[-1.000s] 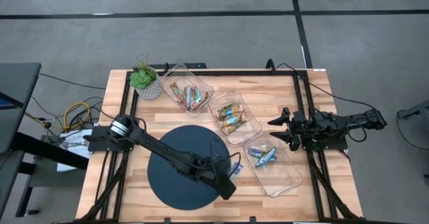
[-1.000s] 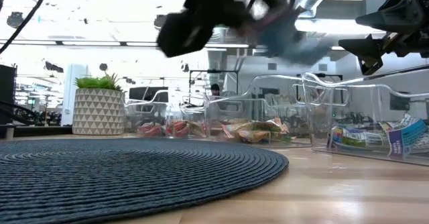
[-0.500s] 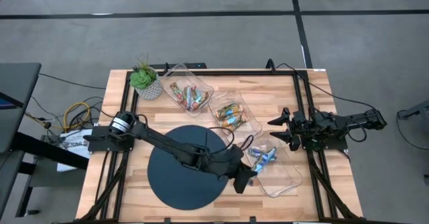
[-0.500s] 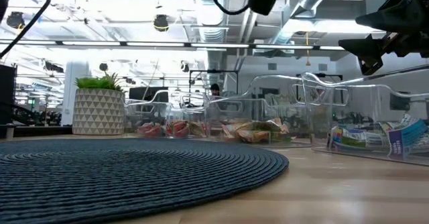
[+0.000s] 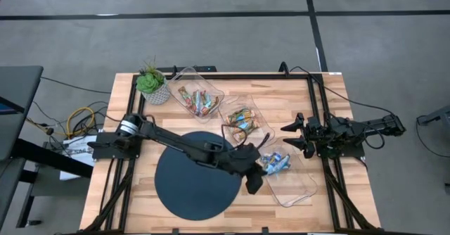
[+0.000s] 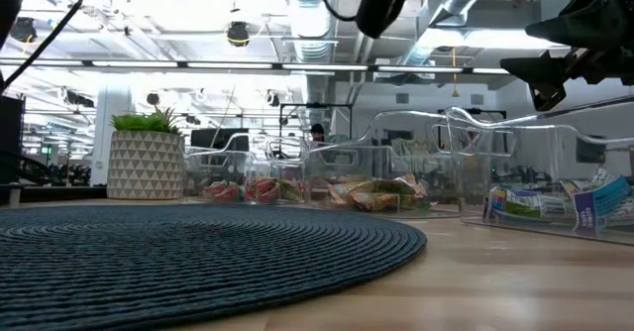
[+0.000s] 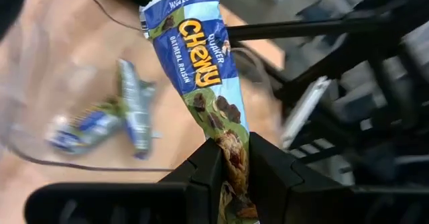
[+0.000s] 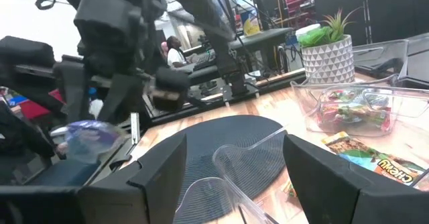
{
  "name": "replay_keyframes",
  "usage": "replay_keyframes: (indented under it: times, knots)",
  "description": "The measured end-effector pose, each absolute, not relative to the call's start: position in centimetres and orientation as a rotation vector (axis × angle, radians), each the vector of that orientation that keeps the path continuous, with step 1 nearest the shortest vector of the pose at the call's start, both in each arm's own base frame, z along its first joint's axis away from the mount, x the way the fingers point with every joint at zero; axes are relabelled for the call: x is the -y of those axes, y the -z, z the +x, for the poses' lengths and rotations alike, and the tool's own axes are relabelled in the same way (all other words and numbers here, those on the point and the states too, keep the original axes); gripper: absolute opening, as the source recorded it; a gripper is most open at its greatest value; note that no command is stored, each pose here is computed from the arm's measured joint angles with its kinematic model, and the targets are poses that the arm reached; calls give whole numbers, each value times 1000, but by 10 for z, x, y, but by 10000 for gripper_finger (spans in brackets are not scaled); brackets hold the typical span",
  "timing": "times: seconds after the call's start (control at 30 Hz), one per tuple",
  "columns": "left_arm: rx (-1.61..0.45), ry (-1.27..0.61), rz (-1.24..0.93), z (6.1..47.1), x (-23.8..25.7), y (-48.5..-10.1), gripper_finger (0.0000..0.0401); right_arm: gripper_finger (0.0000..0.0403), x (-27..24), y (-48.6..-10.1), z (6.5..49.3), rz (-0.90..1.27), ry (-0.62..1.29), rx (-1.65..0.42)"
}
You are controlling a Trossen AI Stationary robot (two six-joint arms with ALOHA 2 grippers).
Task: Pick and place Granola Bars by type
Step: Put the blue granola bar into the bottom transparent bin
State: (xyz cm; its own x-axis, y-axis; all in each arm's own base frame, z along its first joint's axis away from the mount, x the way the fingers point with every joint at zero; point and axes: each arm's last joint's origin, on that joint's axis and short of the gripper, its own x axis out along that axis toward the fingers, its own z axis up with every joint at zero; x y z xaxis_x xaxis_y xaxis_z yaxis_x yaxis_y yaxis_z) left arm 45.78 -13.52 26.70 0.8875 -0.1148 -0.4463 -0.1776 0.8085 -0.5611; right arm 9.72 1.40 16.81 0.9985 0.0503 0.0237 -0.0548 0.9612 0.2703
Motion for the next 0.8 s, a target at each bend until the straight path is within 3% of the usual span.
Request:
replay_keyframes:
  times: [0.37, 0.8]
  knots:
    - [-604, -37, -444, 490, 127, -264, 57, 244, -14, -168, 97, 274, -54, 16]
    - [-724, -9, -222, 530, 114, -231, 57, 244, -14, -168, 97, 274, -52, 17]
